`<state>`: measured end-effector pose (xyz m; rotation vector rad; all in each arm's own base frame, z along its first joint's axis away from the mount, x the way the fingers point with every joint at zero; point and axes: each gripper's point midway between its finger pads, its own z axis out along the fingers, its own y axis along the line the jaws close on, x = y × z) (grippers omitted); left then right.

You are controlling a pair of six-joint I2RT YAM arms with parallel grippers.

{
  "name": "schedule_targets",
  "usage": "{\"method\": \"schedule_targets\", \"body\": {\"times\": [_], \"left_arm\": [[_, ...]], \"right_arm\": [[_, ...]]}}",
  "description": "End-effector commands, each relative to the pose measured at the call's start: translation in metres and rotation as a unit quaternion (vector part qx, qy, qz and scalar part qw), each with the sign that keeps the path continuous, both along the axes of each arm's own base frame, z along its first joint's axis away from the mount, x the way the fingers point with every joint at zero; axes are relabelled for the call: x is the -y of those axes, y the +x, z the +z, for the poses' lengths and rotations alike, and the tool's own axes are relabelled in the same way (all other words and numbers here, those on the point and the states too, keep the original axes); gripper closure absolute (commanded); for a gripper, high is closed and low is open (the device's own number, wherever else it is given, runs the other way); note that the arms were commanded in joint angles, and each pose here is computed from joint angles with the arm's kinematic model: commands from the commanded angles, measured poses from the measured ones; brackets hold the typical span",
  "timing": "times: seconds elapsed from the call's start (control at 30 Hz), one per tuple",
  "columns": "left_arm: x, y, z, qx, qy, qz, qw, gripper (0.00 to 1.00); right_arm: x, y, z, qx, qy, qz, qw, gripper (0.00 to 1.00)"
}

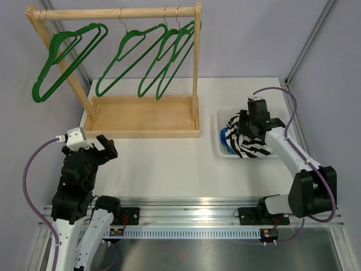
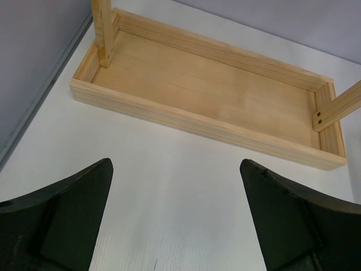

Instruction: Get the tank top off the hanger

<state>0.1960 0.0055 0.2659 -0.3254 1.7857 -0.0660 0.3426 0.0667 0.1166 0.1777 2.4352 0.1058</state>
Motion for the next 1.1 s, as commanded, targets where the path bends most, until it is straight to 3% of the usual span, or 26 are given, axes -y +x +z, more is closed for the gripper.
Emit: {"method": "schedule_targets", "body": {"times": [0.0,0.07,0.1,0.23,0.37,0.5,0.77,1.07], "left_arm": [[-0.005,-0.001,0.025,0.015,-0.007,0.018,1.0,0.01],[-0.006,-0.003,0.023,-0.005,-0.005,0.02,1.0,0.01],[-0.007,-0.007,0.032,0.003,-0.007,0.021,1.0,0.01],[-0.01,-0.021,0.051,0.009,0.008,0.014,1.0,0.01],[-0.005,-0.035,0.048,-0.03,0.037,-0.023,0.999,0.01],[-0.014,-0.046,0.044,-0.061,0.056,-0.01,0.997,0.01],[-0.02,-0.067,0.056,-0.039,0.067,-0.008,0.997,0.01],[-0.01,-0.099,0.057,0.004,0.044,-0.048,0.998,0.01]], "right_arm": [[0.006,0.001,0.075,0.061,0.011,-0.027,0.998,0.39],[0.011,0.002,0.117,0.106,0.01,-0.034,0.994,0.18],[0.013,-0.004,0.126,0.109,0.006,-0.032,0.994,0.01],[0.016,-0.025,0.175,0.15,0.009,-0.019,0.989,0.01],[0.001,-0.066,0.212,0.186,0.057,0.035,0.98,0.01],[0.007,-0.108,0.219,0.187,0.056,0.049,0.979,0.01],[0.047,-0.193,0.234,0.204,-0.003,0.028,0.979,0.0],[0.055,-0.237,0.238,0.26,0.008,0.029,0.965,0.01]]}}
